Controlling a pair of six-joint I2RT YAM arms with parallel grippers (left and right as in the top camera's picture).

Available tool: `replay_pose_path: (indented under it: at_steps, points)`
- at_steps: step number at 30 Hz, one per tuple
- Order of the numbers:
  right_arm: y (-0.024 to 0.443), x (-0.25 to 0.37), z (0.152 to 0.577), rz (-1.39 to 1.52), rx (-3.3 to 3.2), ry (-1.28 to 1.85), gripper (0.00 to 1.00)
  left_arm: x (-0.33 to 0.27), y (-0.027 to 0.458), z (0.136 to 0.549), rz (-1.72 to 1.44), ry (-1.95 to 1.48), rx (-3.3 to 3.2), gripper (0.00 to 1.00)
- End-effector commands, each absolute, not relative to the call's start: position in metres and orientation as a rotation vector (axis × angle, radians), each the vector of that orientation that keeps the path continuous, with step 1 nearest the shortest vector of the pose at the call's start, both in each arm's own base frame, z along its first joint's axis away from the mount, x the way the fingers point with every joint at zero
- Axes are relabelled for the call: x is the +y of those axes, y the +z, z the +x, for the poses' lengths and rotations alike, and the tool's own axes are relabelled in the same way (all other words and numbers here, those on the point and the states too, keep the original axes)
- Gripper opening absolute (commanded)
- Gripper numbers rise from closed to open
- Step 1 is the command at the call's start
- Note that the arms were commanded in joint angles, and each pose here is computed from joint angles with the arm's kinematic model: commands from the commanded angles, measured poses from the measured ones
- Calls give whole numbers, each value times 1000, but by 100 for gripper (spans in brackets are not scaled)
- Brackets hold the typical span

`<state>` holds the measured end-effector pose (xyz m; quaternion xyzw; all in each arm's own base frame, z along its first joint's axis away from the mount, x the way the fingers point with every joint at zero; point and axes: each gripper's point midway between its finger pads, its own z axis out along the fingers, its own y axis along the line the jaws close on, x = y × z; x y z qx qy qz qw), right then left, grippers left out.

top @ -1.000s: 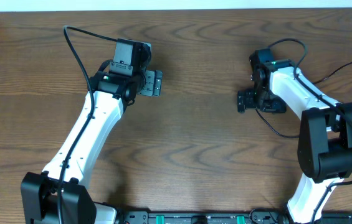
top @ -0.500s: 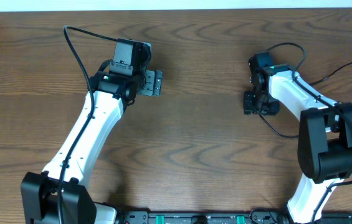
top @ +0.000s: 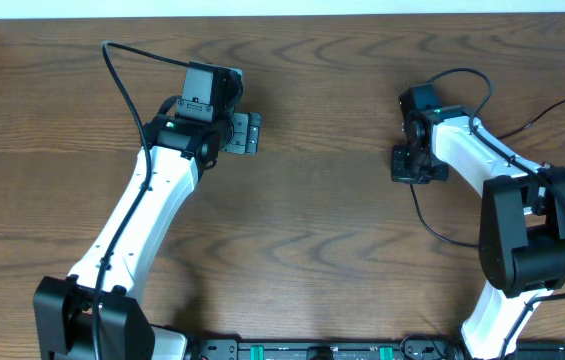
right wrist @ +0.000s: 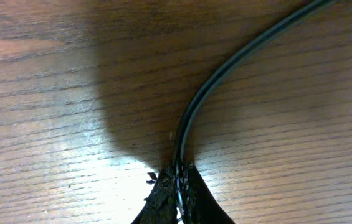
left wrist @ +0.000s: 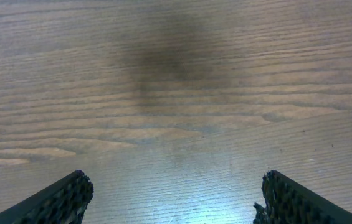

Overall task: Untangle cables
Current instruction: 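Pull the black cable right off the table with the right gripper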

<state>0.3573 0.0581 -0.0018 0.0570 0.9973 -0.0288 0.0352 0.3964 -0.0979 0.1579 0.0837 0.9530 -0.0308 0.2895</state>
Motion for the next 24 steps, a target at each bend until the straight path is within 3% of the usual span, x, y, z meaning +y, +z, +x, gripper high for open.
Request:
replay_pose_path:
  at_steps: [1,8,18,24]
  points:
    - [-9,40,354,214,3054,-224,1,-94,150,396,200,-65,2565,88]
    - [-5,-5,365,362,2989,-328,1,-94,150,396,199,-66,2565,88]
    - [29,-160,374,869,2795,-442,1,-95,150,396,196,-78,2566,88]
    - [51,-259,343,1189,2635,-455,1,-95,150,396,196,-77,2565,88]
